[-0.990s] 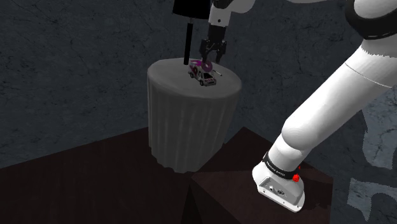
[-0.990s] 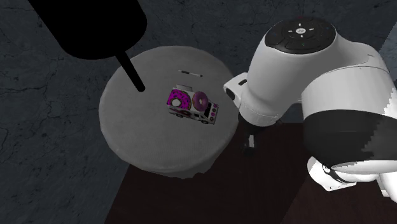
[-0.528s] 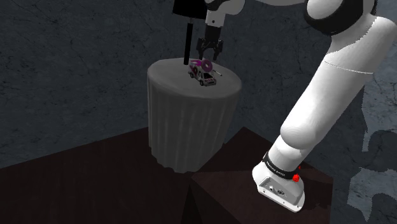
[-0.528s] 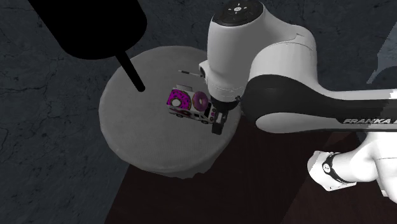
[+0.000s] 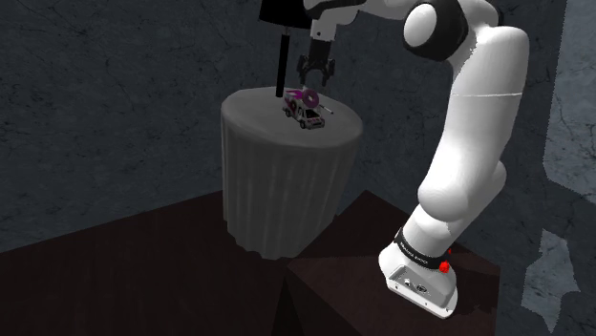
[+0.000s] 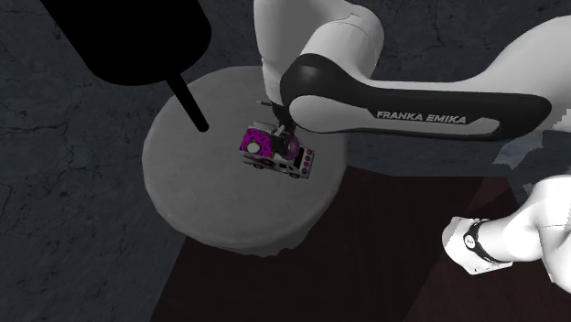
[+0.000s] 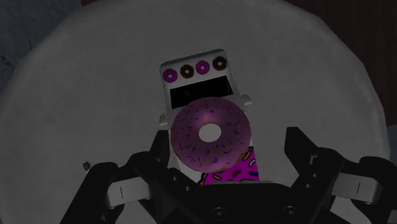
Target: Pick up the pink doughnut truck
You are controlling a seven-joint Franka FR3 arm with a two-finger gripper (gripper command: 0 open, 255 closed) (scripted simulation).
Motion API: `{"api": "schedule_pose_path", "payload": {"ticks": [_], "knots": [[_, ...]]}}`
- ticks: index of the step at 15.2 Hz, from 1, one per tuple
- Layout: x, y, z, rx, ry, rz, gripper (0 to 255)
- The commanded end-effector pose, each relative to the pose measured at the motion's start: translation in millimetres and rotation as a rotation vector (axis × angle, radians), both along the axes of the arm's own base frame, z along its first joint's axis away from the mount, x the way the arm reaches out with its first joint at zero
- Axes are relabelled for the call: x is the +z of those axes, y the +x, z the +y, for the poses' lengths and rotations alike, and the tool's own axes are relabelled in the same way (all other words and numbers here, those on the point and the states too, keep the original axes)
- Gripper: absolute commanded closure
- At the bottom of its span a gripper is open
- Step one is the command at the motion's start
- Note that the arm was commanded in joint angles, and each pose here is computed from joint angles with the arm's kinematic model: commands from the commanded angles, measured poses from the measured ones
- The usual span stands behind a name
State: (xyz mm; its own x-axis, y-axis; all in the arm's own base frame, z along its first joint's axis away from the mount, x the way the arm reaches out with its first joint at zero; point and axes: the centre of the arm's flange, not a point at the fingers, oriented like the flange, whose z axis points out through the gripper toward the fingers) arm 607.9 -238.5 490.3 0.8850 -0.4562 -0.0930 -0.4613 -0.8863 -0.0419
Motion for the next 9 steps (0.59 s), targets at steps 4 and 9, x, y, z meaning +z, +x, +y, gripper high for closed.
{"api": "schedule_pose_path", "payload": {"ticks": [4, 9], "knots": [[-10, 33, -59, -0.097, -0.008, 0.007, 0], [-32, 34, -62, -0.102, -0.008, 0.007, 0]]}}
